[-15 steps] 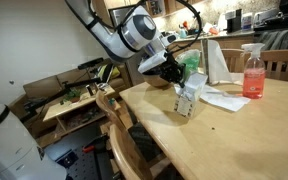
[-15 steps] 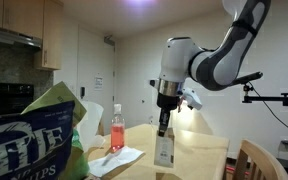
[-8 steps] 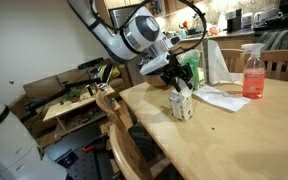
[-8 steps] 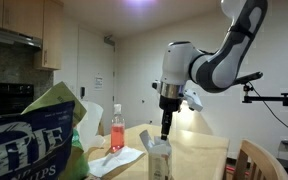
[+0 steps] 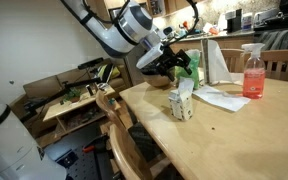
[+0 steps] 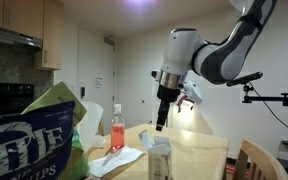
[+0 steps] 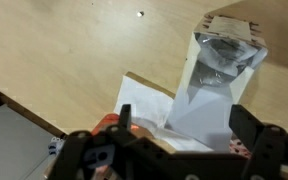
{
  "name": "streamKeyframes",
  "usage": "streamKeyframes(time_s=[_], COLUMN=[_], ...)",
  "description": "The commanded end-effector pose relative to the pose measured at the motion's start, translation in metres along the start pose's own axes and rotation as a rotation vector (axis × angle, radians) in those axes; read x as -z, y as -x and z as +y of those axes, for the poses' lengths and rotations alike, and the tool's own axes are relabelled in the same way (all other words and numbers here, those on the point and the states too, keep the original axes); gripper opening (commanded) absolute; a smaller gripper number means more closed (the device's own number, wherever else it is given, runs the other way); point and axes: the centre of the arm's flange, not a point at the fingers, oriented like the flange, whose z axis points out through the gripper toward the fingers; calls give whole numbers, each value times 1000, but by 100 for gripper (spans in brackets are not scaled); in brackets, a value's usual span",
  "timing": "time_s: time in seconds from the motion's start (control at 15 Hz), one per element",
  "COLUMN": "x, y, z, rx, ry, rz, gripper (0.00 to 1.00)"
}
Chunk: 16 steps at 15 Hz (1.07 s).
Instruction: Open the white box and remove one tea bag from the box and place it on the table
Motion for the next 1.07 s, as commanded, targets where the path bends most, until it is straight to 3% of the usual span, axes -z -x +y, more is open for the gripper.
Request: streamKeyframes(time_s=[0.0, 0.13, 0.53, 0.73, 1.0], x=[30, 31, 18, 16, 9], y=[5, 4, 8, 10, 10], z=[-2, -5, -11, -10, 0], rx=[5, 21, 27, -4, -56], ry=[-37, -86, -228, -262, -260], rz=[58, 84, 107, 105, 102], gripper=[100, 74, 27, 3, 0])
